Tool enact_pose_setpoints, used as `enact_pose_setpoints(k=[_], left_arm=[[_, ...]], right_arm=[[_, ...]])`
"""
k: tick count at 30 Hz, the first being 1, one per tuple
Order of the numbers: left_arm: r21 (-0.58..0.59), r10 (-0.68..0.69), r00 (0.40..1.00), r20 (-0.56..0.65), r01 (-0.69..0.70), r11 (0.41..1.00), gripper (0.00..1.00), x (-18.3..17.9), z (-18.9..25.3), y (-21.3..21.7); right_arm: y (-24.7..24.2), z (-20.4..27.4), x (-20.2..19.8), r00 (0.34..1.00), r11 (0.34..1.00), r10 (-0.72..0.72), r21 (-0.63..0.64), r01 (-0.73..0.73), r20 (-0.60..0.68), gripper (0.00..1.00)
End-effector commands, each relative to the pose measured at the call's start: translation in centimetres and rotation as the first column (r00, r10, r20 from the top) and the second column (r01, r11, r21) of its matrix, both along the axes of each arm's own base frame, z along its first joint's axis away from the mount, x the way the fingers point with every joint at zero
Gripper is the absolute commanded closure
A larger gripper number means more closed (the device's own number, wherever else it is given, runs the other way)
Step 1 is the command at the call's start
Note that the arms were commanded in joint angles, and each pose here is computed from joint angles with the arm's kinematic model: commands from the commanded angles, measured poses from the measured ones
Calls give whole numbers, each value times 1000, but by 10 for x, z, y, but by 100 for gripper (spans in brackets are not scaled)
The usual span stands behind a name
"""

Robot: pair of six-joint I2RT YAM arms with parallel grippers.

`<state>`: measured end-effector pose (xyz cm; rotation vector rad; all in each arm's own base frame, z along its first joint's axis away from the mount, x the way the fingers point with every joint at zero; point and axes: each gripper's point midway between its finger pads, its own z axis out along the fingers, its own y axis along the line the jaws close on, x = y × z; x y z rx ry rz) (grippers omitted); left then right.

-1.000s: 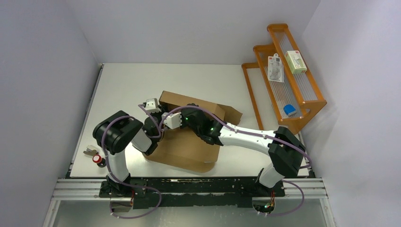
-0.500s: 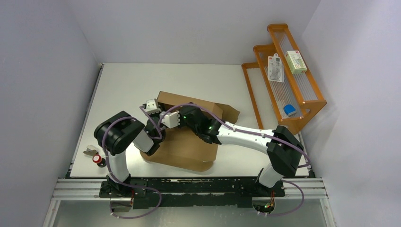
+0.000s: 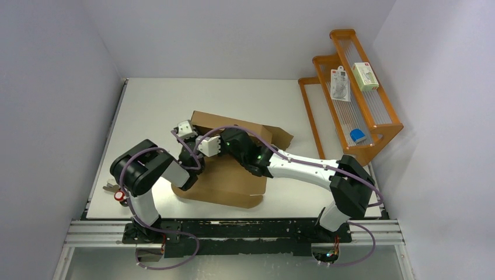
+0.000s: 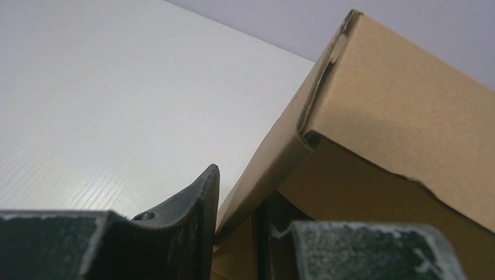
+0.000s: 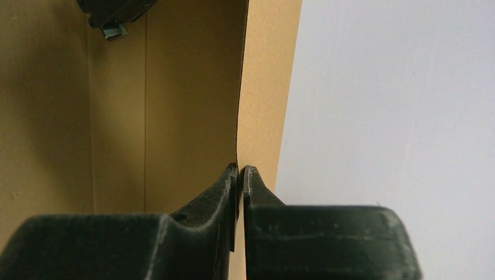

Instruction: Fold the paper box

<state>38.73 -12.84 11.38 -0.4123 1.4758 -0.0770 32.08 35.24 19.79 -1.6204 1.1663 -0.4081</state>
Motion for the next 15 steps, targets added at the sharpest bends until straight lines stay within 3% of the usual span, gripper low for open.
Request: enact_pose_setpoints(k=[1,11,15], left_arm=[[-86,92,994,54,-88,992,95,0,16,22],[-71,-109,994,-5,108,992,71,-26,6,12],[-60,-157,988,-12,156,986,61,-39,12,13]], right_arm=[[-15,-50,-16,992,991,-20,-136,3,-124,93],[-9,-33,-1,997,997,-57,-63,54,-47,88],[-4,-31,1,997,998,-62,-29,60,-46,80]])
